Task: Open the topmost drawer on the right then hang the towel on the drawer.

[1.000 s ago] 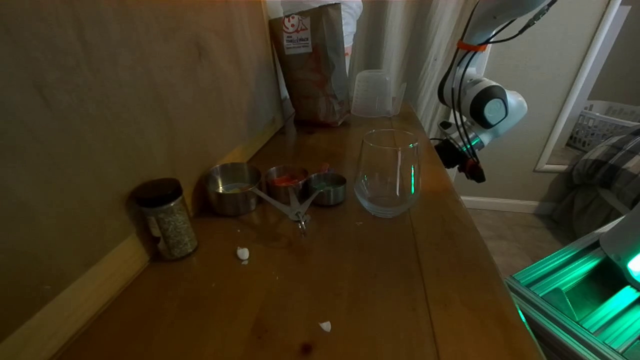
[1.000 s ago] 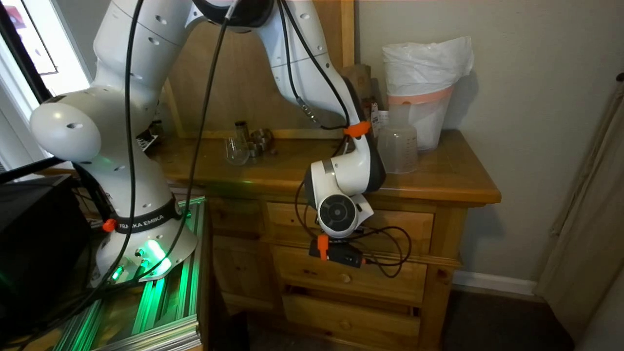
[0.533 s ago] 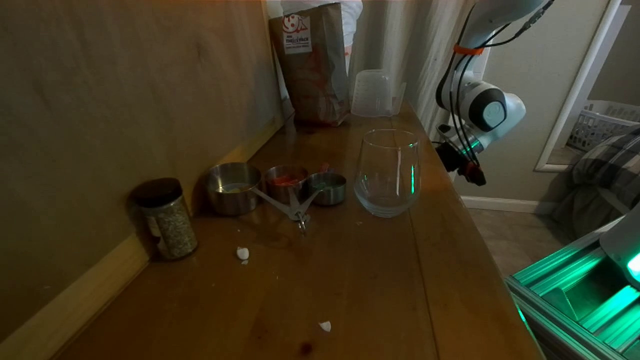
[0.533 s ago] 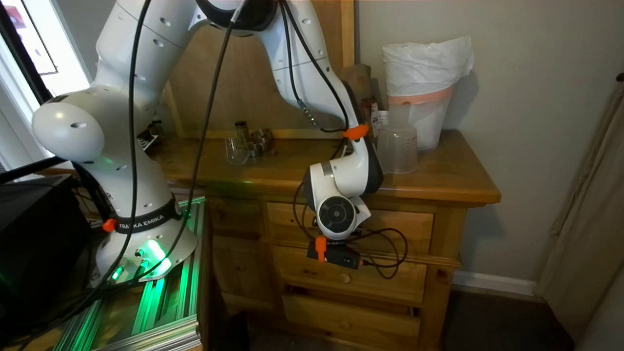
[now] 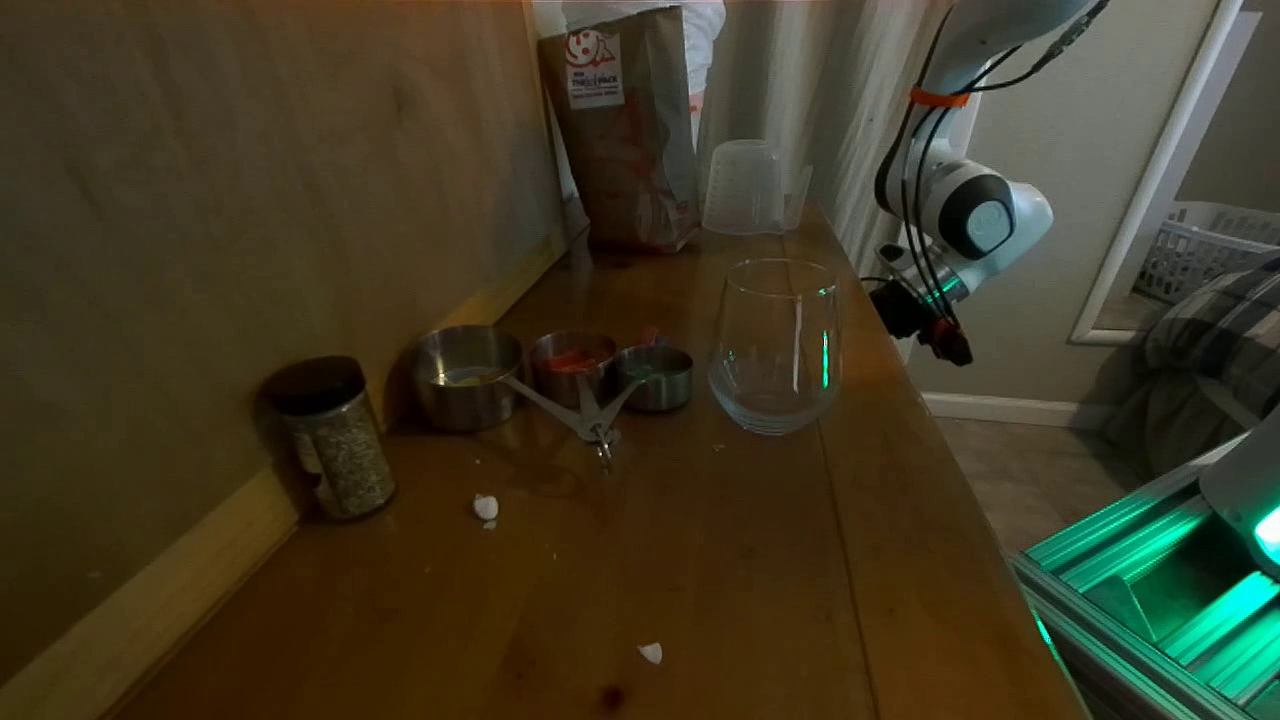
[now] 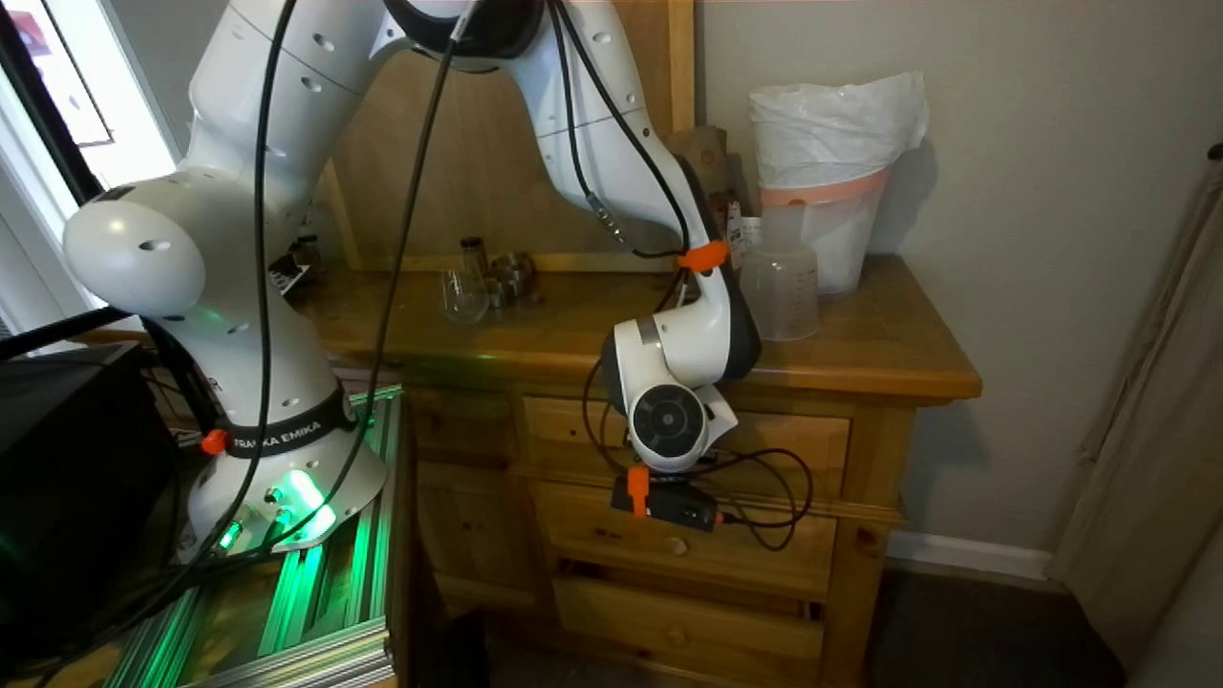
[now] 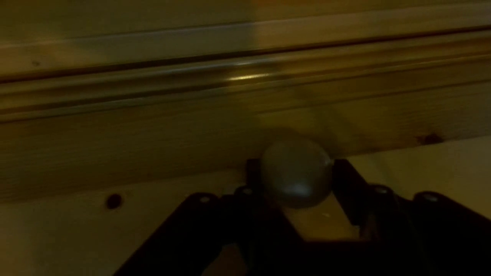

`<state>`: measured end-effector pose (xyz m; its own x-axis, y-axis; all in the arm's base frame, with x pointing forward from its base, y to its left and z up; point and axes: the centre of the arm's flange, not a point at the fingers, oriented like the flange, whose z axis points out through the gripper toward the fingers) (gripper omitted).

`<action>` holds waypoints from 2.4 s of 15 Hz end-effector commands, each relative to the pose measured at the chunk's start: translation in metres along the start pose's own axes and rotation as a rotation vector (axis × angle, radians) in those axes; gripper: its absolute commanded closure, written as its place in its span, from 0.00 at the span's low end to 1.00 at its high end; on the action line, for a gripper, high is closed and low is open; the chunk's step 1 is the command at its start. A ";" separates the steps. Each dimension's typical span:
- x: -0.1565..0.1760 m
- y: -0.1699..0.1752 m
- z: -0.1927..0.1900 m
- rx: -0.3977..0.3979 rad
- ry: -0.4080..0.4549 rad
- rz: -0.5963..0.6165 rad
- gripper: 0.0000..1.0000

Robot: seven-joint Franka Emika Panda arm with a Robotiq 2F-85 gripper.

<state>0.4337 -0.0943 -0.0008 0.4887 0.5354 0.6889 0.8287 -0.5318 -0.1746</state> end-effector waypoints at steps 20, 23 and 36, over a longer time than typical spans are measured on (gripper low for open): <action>-0.041 -0.010 -0.059 -0.090 -0.107 0.051 0.76; -0.048 -0.014 -0.074 -0.104 -0.137 0.050 0.76; -0.069 -0.014 -0.116 -0.154 -0.275 0.084 0.76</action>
<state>0.3650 -0.1749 0.0217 0.5784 0.6261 0.5229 0.7795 -0.6133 -0.1278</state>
